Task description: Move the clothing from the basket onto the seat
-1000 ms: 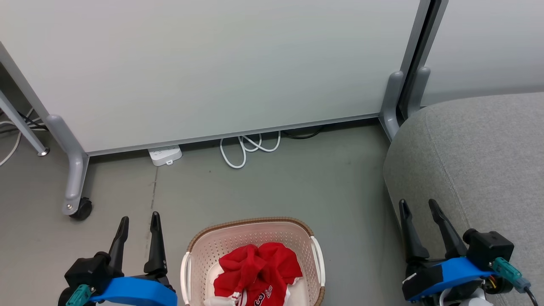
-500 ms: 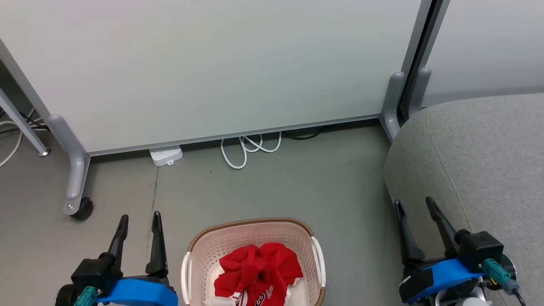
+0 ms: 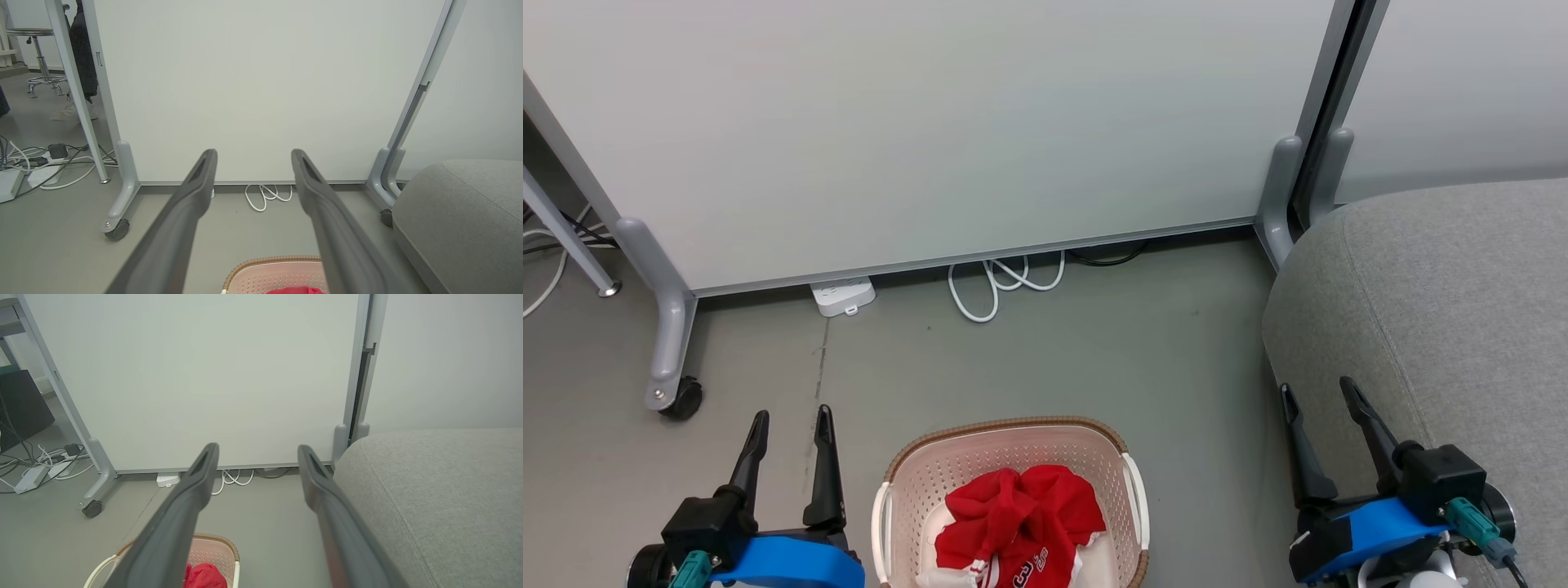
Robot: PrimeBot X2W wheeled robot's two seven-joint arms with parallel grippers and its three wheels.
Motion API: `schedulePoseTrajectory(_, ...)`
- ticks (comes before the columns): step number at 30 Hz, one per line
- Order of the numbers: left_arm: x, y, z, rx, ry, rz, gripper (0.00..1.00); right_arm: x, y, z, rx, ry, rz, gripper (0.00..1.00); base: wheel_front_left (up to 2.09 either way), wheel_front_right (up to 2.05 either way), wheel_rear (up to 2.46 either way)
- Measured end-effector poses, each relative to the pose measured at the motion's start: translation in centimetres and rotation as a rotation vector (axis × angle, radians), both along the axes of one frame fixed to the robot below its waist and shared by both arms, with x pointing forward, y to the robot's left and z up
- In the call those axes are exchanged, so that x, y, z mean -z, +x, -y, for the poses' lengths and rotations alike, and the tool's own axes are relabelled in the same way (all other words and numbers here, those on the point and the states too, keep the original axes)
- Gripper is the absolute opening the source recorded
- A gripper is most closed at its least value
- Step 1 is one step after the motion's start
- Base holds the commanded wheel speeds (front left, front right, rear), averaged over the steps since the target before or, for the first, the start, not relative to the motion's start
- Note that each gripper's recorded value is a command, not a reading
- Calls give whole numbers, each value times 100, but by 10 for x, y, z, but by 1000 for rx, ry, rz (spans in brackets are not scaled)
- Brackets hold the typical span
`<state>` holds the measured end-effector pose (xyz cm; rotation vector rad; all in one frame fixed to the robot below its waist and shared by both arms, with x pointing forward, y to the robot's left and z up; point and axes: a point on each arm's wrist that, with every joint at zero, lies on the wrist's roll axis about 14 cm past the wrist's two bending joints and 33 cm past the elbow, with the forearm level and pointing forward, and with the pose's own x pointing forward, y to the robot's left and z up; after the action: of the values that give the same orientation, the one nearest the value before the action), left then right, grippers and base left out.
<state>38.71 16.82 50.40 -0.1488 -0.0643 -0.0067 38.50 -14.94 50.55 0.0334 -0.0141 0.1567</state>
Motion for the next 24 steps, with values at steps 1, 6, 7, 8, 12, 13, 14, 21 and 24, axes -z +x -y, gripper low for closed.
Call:
schedulePoseTrajectory(1,0,0,0,0,0,0,100,0,0,0,0,0,0,100,0,0,0)
schedulePoseTrajectory(6,-1,0,0,1,-1,2,100,0,0,0,0,0,0,100,0,0,0)
schedulePoseTrajectory(7,-1,0,0,1,-1,2,100,0,0,0,0,0,1,100,0,0,0)
schedulePoseTrajectory(8,-1,0,1,3,-2,2,100,0,0,0,0,1,1,100,0,0,0)
schedulePoseTrajectory(12,4,2,2,7,-2,-9,100,2,2,0,0,1,-4,100,0,0,0)
schedulePoseTrajectory(13,6,3,3,11,-2,-16,100,2,2,0,-1,1,-3,100,0,0,0)
schedulePoseTrajectory(14,9,3,4,14,-2,-24,100,2,4,0,-1,1,-3,100,0,0,0)
schedulePoseTrajectory(21,41,17,18,66,-11,-117,100,6,19,-6,-18,11,-4,100,0,0,0)
schedulePoseTrajectory(24,67,24,28,101,-24,-200,100,12,25,-9,-29,13,-15,100,0,0,0)
